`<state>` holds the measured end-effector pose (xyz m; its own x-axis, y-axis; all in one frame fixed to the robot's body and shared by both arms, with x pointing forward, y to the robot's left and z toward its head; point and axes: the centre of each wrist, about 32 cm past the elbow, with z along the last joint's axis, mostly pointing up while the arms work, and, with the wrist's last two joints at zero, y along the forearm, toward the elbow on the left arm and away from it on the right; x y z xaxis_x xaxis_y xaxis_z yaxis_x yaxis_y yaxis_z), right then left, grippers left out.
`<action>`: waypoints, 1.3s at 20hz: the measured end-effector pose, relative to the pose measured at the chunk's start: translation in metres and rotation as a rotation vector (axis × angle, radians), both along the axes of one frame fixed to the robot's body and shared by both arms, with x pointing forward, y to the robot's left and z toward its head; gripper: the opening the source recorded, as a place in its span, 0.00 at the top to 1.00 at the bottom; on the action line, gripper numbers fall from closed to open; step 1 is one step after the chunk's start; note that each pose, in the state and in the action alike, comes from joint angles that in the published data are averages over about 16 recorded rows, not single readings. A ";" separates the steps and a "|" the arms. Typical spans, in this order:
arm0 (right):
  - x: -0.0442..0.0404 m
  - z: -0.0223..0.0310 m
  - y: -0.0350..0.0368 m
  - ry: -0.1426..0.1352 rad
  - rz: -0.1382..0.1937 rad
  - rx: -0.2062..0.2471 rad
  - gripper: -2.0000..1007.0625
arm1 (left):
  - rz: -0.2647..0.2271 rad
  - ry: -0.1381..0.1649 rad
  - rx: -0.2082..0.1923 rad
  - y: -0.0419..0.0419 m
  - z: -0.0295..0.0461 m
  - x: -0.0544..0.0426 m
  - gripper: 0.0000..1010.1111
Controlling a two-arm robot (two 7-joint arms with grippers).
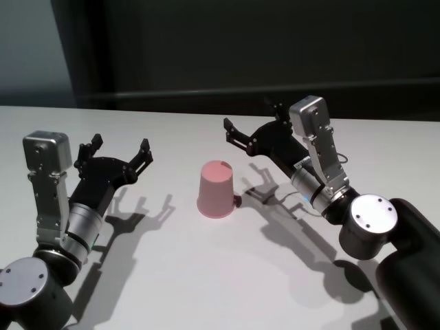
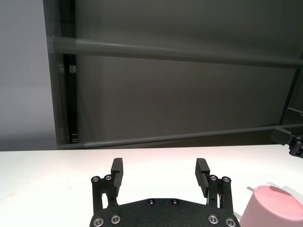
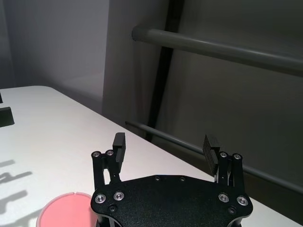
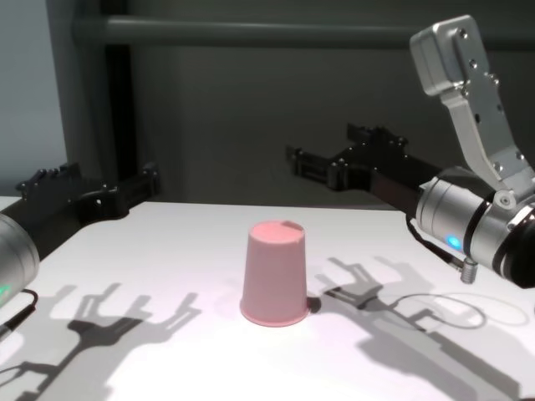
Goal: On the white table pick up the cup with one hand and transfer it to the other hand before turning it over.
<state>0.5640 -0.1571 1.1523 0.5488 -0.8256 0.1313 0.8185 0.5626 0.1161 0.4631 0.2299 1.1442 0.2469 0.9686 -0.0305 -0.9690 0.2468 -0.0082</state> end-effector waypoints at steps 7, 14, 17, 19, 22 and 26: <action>-0.0100 -0.0041 -0.0071 -0.027 -0.138 -0.014 0.00 | 0.000 0.000 0.000 0.0000 0.0000 0.0000 0.01; -0.0234 -0.0110 -0.0153 -0.028 -0.270 -0.025 0.00 | 0.000 0.000 0.000 0.0000 0.0000 0.0000 0.01; -0.0298 -0.0144 -0.0187 -0.026 -0.313 -0.027 0.00 | 0.000 0.000 0.000 0.0000 0.0000 0.0000 0.01; -0.0342 -0.0166 -0.0206 -0.025 -0.338 -0.026 0.00 | 0.000 0.000 0.000 0.0000 0.0000 0.0000 0.01; -0.0409 -0.0198 -0.0233 -0.025 -0.369 -0.024 0.00 | 0.000 0.000 0.000 0.0000 0.0000 0.0000 0.01; -0.0497 -0.0236 -0.0261 -0.026 -0.398 -0.023 0.00 | 0.000 0.000 0.000 0.0000 0.0000 0.0000 0.01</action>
<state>0.5142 -0.1831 1.1287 0.1828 -0.9697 0.1620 0.9700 0.2047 0.1309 0.4631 0.2299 1.1442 0.2469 0.9686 -0.0305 -0.9690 0.2468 -0.0082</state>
